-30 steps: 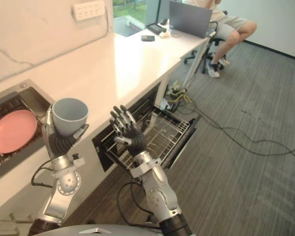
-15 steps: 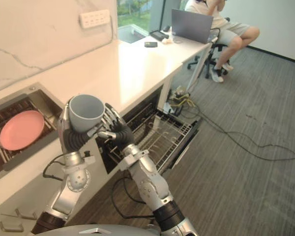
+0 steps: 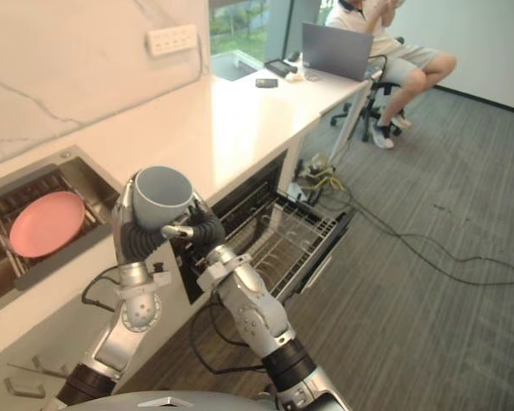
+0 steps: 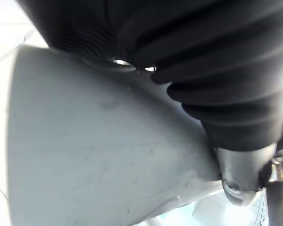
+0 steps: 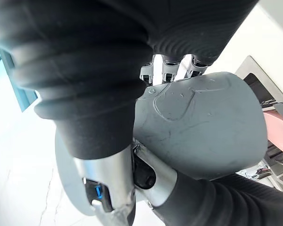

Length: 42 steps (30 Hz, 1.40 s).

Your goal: Walk over to the sink, pick up the cup, carry it to the dishwasher, place the cup inside the dishwasher, then close the dishwasher door

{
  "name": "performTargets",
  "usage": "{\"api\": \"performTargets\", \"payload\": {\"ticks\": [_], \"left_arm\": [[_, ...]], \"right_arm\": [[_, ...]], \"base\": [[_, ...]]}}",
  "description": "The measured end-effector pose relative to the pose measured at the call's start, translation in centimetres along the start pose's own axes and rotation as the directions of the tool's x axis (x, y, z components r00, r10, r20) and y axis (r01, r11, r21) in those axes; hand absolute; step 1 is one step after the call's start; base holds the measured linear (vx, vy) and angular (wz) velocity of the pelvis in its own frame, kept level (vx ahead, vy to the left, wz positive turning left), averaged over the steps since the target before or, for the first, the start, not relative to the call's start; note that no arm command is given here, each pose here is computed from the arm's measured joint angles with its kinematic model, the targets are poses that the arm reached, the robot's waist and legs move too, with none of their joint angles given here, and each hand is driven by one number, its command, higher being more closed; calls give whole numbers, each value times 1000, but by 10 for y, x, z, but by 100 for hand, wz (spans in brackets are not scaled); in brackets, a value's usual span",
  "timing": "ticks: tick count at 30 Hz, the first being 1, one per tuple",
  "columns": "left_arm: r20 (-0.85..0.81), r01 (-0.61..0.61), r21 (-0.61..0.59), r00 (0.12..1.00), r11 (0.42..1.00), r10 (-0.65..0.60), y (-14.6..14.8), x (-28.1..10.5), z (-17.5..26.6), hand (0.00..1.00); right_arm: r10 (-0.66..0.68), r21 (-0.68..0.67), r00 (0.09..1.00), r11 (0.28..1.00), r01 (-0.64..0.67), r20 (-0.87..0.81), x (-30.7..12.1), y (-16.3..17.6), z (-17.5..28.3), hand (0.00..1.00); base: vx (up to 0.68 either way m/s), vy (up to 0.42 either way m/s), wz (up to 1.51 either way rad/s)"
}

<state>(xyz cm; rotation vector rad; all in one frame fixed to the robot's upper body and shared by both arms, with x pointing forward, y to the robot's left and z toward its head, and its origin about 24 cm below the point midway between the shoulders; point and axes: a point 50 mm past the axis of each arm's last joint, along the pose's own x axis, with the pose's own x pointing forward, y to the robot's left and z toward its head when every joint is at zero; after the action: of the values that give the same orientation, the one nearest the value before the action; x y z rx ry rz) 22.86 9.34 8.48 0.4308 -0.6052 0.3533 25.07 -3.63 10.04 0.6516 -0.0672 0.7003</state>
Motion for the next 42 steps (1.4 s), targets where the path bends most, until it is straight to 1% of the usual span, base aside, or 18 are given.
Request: {"api": "performTargets", "payload": {"ticks": [2,4,10,16,26,37,38,42], "left_arm": [[0,-1,1,1000,1000,1,0,0,0,100],[1,-4,3,1000,1000,4,1,0,0,100],[4,-2,11,1000,1000,2,2,0,-2,100],[-7,5,26,1000,1000,-5,2,-2,-5,100],[-16,45,64,999,997,-45,1,-6,-12,100],[-19,45,74,999,996,-43,3,-5,-14,100],[-18,45,75,999,996,-44,4,-5,-14,100],[-21,38,82,999,996,-37,5,-4,-16,100]], "right_arm": [[5,40,1000,999,-5,-6,1,1,-1,0],[10,53,1000,999,-10,-6,2,1,0,0],[9,50,1000,999,-9,-7,3,2,0,0],[-19,45,1000,999,20,-10,4,1,0,0],[-4,-71,1000,997,3,-15,14,4,2,0],[-13,-79,1000,997,10,-27,18,6,2,0],[-12,-79,1000,997,9,-28,18,7,1,100],[-12,-81,999,997,10,-32,18,7,1,100]], "base": [[0,0,0],[0,0,0],[0,0,0],[0,0,0],[0,0,0],[0,0,0],[0,0,0],[0,0,0]]}}
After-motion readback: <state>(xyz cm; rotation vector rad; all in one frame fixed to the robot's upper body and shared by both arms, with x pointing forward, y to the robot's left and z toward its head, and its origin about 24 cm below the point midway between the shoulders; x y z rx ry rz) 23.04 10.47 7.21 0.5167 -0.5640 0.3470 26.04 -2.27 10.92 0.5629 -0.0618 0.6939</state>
